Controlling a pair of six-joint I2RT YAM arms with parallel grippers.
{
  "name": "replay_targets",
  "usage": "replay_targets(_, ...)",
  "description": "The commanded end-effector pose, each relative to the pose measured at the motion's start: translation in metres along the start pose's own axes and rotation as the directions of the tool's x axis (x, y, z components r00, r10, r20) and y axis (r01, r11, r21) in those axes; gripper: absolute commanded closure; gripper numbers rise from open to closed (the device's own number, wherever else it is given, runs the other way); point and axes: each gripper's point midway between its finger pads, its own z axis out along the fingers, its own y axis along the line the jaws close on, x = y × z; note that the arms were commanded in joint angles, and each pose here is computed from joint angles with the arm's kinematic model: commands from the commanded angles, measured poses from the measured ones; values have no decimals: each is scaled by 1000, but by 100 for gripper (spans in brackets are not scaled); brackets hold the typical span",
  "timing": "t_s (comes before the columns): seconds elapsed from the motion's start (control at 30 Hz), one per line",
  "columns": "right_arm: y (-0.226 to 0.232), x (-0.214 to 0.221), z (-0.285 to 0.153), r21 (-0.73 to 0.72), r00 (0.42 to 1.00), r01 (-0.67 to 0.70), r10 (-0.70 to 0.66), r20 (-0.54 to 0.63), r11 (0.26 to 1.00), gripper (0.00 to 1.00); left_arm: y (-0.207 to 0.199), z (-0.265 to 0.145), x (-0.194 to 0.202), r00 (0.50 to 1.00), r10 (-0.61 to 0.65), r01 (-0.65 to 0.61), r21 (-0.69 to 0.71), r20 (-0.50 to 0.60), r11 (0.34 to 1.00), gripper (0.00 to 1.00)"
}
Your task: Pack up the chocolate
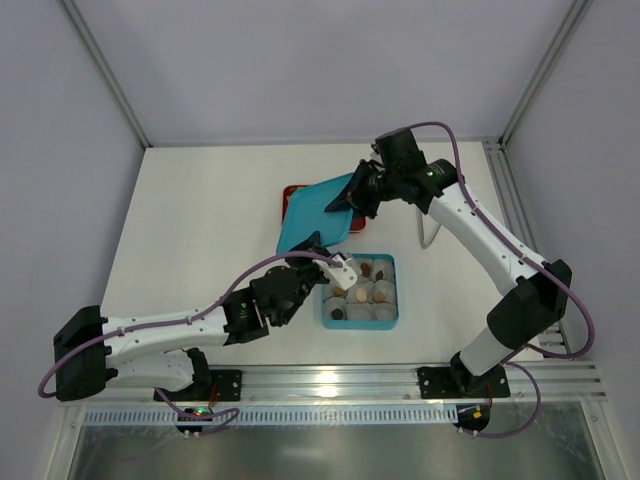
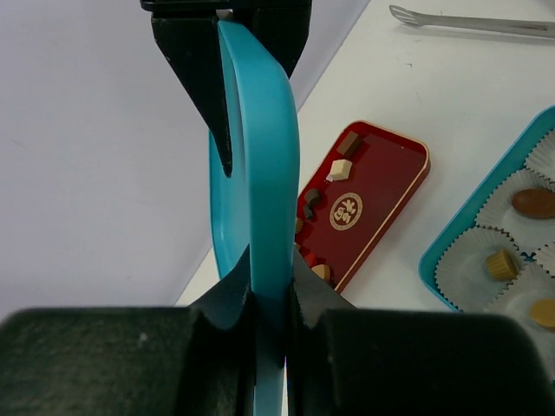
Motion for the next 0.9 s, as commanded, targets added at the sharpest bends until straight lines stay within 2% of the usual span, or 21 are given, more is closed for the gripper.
replay_targets(0.0,11,13,-8,-47,999,31,-32,-28,998,96,42,-1,-35,985,-128,142,-113,117,983,100)
replay_targets(0.07,13,12,-8,-55,999,36,-38,-25,998,86,42,-2,-36,984,-130,143,-102,121,984,100)
replay_targets(0.13,15,11,-8,-65,999,46,-48,-24,997,71,42,-4,-38,983,-134,145,-87,128,986,100)
replay_targets(0.17,16,10,-8,-71,998,51,-52,-20,996,58,40,-4,-38,982,-136,147,-81,127,986,100)
replay_targets(0.27,21,6,-9,-81,998,68,-68,-1,994,40,39,-6,-39,982,-145,153,-59,125,986,100)
replay_targets(0.3,24,5,-10,-84,997,75,-75,7,994,32,38,-6,-38,981,-150,157,-50,121,986,100)
replay_targets(0.43,33,-3,-16,-91,994,108,-104,46,990,16,34,-7,-42,978,-169,171,-8,120,985,100)
replay_targets(0.5,41,-7,-19,-109,990,131,-125,62,985,1,29,-6,-39,979,-173,173,8,106,985,100)
replay_targets(0.73,71,-16,-41,-194,964,246,-217,156,950,0,22,-5,-32,973,-222,218,60,66,974,100)
replay_targets(0.87,65,-22,-46,-169,955,260,-227,191,951,1,22,-5,-28,959,-282,278,82,39,957,100)
